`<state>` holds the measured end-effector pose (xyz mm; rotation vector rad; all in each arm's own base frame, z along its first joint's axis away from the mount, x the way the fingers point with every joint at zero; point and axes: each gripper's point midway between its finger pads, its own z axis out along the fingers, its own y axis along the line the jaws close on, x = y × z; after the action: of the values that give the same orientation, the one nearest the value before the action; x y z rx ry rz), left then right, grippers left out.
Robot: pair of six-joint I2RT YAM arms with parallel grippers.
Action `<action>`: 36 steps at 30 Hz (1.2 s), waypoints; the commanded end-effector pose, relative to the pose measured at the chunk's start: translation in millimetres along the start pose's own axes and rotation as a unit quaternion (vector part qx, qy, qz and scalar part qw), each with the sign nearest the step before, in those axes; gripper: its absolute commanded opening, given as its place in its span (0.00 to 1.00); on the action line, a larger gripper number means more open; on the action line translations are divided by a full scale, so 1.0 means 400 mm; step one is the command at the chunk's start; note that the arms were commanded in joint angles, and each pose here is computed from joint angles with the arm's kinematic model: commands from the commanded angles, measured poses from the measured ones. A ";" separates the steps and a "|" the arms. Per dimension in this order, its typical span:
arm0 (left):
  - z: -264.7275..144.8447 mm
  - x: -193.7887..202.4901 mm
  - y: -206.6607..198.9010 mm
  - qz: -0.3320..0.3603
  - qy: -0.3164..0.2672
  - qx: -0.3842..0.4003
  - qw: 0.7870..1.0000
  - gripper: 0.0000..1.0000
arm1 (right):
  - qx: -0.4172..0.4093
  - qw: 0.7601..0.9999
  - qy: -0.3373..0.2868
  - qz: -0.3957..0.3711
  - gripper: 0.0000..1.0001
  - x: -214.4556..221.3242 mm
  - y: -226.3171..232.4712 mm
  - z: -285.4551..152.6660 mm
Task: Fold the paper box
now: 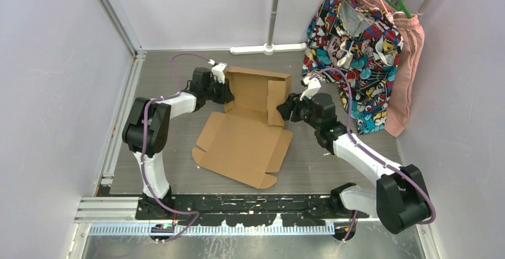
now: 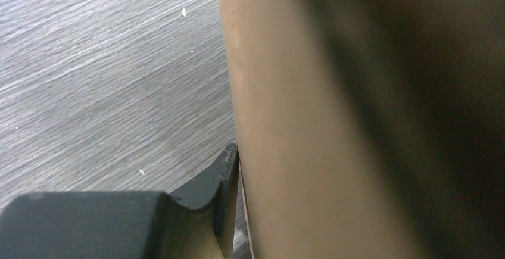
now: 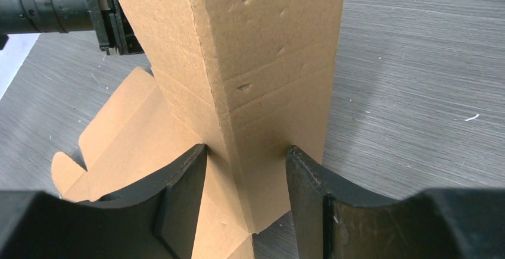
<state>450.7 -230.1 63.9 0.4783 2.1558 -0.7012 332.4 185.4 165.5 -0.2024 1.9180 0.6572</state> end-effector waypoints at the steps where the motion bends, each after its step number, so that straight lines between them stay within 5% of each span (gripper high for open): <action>1: -0.028 -0.006 -0.044 0.026 0.001 0.000 1.000 0.20 | 0.008 0.998 -0.050 -0.026 0.57 -0.087 0.014 0.012; 36: -0.109 0.066 -0.151 0.068 0.012 -0.037 0.997 0.19 | 0.127 0.990 -0.057 -0.034 0.62 0.033 -0.088 -0.024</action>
<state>392.2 -231.3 62.8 0.5232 2.1947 -0.4826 324.4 158.4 121.5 -0.1283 1.9556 0.3797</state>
